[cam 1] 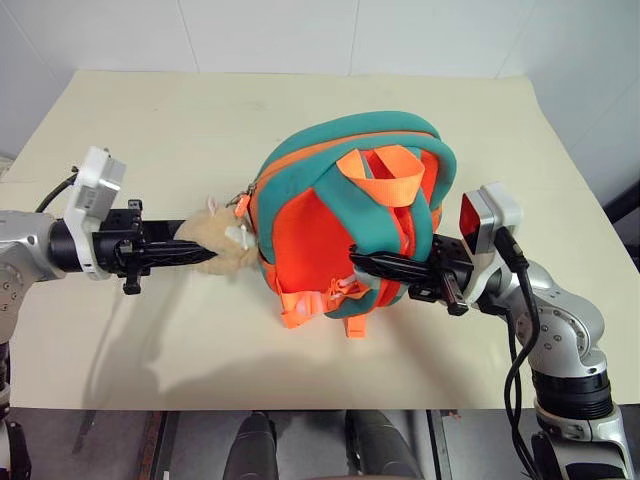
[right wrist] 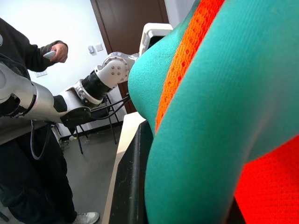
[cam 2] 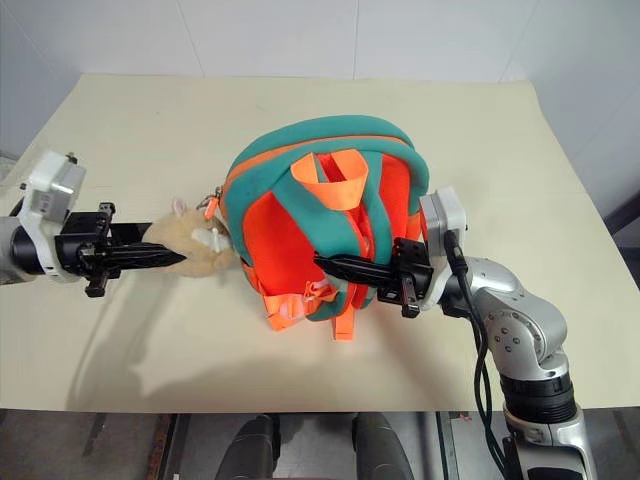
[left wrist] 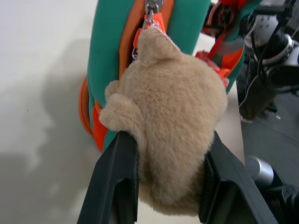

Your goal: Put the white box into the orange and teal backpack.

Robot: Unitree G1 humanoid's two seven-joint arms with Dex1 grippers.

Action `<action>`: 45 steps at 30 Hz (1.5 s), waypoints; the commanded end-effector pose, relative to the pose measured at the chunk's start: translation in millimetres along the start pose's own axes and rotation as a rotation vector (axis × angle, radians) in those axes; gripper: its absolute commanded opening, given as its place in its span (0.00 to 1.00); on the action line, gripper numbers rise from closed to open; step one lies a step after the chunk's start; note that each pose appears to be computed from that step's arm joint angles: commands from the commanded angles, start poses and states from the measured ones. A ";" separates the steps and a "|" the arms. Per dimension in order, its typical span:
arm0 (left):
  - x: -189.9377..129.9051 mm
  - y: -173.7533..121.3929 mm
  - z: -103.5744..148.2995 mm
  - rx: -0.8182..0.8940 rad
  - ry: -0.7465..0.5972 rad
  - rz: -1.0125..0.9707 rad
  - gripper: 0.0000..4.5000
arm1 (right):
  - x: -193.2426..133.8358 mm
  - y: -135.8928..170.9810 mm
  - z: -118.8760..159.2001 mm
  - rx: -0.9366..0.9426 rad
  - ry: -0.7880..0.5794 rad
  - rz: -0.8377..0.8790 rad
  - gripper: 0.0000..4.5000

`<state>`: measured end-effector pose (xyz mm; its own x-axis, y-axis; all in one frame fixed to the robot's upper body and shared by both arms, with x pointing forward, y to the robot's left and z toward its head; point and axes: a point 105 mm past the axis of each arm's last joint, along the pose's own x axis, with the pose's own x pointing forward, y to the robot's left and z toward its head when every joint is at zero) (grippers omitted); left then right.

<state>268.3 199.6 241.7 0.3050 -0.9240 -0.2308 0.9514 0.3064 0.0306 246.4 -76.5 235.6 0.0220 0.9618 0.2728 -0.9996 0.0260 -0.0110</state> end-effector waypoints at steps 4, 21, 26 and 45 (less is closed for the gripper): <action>6.8 0.1 -23.1 -0.015 0.121 -0.041 0.24 | 3.7 12.7 6.0 -0.027 -0.009 0.048 0.00; 31.7 30.7 -72.0 0.056 0.366 -0.070 0.24 | 6.1 16.3 -0.7 -0.022 0.018 0.054 0.00; 36.4 38.5 -65.7 0.098 0.305 -0.047 0.24 | 7.2 18.8 -4.0 -0.029 0.060 0.042 0.00; 2.0 52.3 -46.9 0.187 0.208 0.139 0.75 | -18.1 3.3 -0.7 -0.106 0.279 -0.110 0.45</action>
<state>317.9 215.8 179.8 0.3720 -0.8135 -0.4470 0.9279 0.3383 0.1565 241.4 -83.7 220.6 0.1194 0.9928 0.0012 -0.9921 0.1193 -0.0384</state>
